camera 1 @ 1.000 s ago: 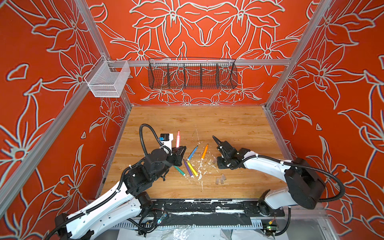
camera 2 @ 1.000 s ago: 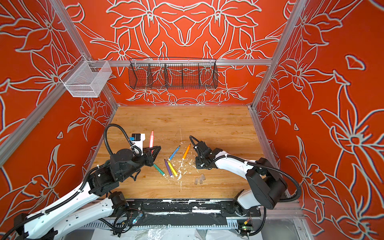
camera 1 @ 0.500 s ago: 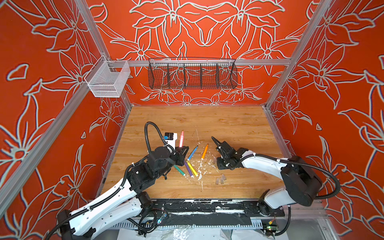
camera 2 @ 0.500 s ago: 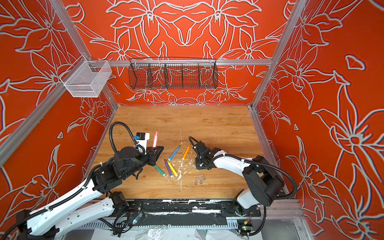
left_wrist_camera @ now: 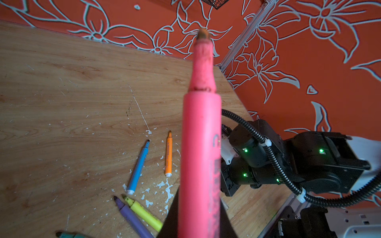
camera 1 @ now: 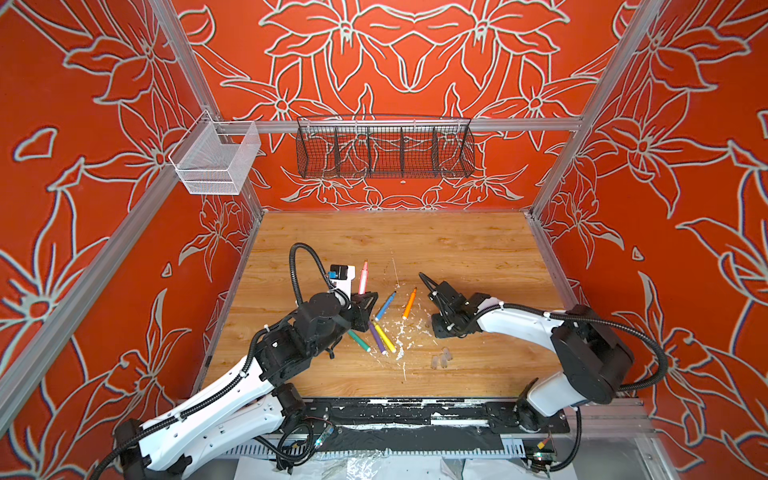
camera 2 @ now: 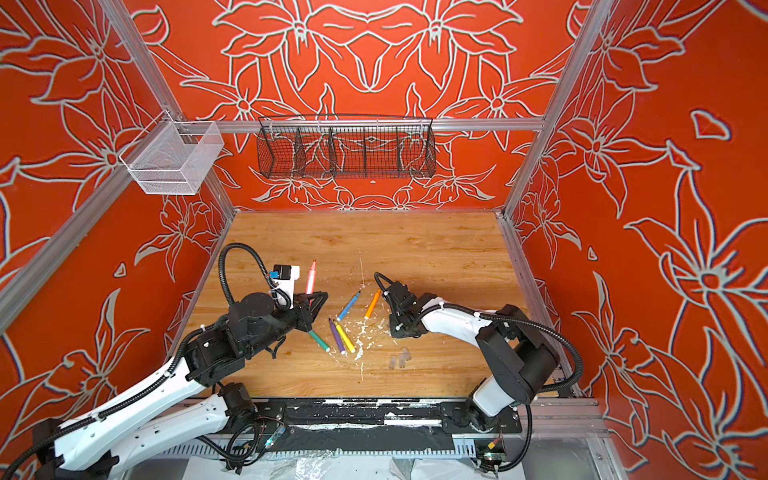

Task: Insert the pens into the pen caps
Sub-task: 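Grasp one translucent pen cap with the right gripper and lift it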

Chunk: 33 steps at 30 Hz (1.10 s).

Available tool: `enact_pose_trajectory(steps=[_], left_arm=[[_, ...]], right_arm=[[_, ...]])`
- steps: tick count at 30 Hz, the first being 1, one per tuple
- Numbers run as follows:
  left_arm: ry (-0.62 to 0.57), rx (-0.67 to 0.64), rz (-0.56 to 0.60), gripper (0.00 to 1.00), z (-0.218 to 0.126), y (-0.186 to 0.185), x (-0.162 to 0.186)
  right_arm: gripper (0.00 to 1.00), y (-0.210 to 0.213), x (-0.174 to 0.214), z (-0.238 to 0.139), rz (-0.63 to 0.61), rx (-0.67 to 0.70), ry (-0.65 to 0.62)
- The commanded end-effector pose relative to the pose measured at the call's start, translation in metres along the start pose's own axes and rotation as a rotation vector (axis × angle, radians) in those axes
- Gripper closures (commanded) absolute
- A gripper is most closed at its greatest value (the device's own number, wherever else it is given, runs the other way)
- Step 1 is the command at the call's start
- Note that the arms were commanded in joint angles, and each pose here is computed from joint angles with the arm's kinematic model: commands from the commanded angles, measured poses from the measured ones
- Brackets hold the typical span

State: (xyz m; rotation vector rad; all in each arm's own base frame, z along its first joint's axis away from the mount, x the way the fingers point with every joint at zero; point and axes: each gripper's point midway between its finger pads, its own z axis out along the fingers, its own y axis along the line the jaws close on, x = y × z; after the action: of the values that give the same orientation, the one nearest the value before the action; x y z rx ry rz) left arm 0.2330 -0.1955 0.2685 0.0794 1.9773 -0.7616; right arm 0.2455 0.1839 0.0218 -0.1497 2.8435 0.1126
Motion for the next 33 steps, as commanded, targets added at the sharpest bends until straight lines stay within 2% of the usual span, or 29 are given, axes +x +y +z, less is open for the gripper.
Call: enact_pose_trajectory(steps=[1, 8, 14, 26, 29, 33], left_arm=[[-0.029, 0.031, 0.018, 1.0, -0.001, -0.005, -0.008], [-0.018, 0.03, 0.019, 1.0, 0.002, -0.003, -0.004], [-0.01, 0.033, 0.015, 1.0, 0.004, -0.004, -0.003], [-0.027, 0.013, 0.005, 1.0, 0.002, 0.001, -0.004], [-0.027, 0.015, 0.006, 1.0, 0.002, 0.001, -0.004], [-0.027, 0.015, 0.005, 1.0, 0.001, 0.001, -0.005]], right_arm=[[0.77, -0.023, 0.01, 0.004, -0.002, 0.122, 0.042], [0.8, -0.026, 0.01, 0.008, -0.005, 0.147, 0.052], [0.73, -0.027, 0.008, 0.01, -0.013, 0.169, 0.058], [0.69, -0.023, 0.011, 0.021, -0.005, 0.153, 0.091], [0.69, -0.024, 0.011, 0.023, 0.004, 0.149, 0.101], [0.77, -0.026, 0.012, 0.024, 0.002, 0.159, 0.105]])
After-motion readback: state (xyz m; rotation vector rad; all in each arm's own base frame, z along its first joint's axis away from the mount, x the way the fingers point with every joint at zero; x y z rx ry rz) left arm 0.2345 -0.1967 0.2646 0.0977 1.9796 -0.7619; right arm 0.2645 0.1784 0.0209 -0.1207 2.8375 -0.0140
